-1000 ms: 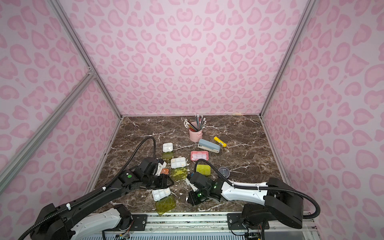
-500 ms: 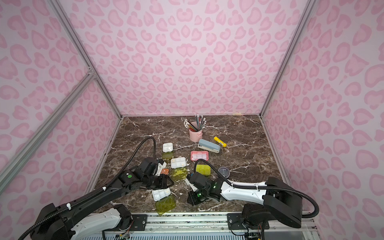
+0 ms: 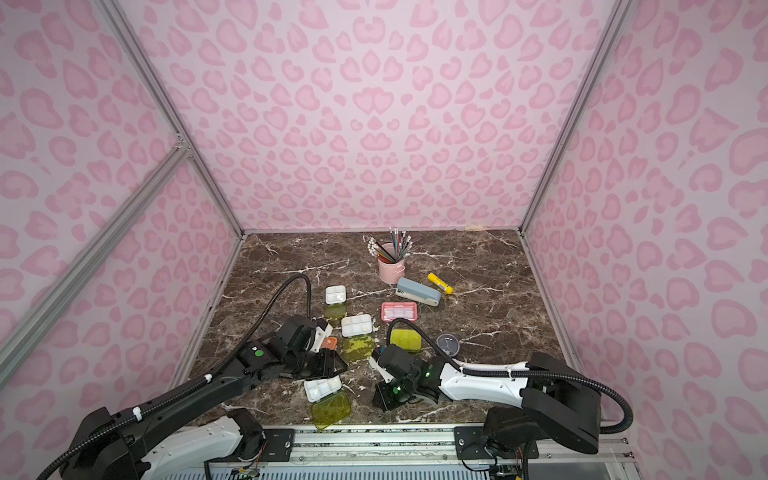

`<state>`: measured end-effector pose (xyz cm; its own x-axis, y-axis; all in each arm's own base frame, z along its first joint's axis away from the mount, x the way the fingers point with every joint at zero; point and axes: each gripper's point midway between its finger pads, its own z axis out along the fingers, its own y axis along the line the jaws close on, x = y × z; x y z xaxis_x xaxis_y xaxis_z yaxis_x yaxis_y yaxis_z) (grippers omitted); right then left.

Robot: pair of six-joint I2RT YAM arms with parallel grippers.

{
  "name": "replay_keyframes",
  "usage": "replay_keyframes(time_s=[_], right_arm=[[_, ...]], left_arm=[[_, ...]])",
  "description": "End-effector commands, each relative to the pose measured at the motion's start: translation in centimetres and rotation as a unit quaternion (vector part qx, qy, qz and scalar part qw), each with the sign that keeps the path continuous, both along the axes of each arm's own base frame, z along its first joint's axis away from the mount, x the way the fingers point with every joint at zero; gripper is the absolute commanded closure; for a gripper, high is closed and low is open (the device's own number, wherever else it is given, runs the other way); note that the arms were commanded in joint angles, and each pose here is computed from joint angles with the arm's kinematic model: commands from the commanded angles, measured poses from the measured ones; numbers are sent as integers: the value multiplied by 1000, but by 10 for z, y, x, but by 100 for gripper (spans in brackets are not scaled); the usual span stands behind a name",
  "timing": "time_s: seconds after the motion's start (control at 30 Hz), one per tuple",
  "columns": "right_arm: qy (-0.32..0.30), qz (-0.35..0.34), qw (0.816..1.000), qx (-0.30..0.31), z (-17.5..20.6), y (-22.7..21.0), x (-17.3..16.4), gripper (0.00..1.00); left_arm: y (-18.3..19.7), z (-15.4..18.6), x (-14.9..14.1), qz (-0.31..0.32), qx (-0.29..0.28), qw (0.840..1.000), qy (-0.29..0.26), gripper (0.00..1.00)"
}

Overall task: Close pillboxes
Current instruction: Close the lid on the pillbox.

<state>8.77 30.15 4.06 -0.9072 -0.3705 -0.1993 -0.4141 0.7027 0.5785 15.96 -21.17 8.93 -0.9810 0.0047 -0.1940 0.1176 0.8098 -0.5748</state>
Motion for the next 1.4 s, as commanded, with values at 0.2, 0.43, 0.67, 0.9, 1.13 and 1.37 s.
replay_keyframes(time_s=[0.2, 0.43, 0.67, 0.9, 1.13, 1.37], right_arm=[[1, 0, 1000, -4, -6, -3, -1, 83], [1, -4, 1000, -8, -11, -7, -2, 83], [-1, -8, 1000, -9, -13, -9, 1, 83], [-19, -7, 1000, 0, -1, 2, 12, 81], [-59, -2, 998, 31, 35, 25, 28, 68], [-76, -5, 996, 46, 51, 36, 39, 61]], left_arm=[[-1, 1, 0, -6, -5, 1000, -6, 45], [0, 1, -1, -5, -4, 1000, -6, 45], [1, 1, -2, -6, -3, 1000, -5, 45], [1, 3, -2, -5, -5, 1000, -6, 45], [2, 12, -2, -4, -9, 1000, -14, 44], [5, 16, -4, 0, -11, 1000, -15, 41]])
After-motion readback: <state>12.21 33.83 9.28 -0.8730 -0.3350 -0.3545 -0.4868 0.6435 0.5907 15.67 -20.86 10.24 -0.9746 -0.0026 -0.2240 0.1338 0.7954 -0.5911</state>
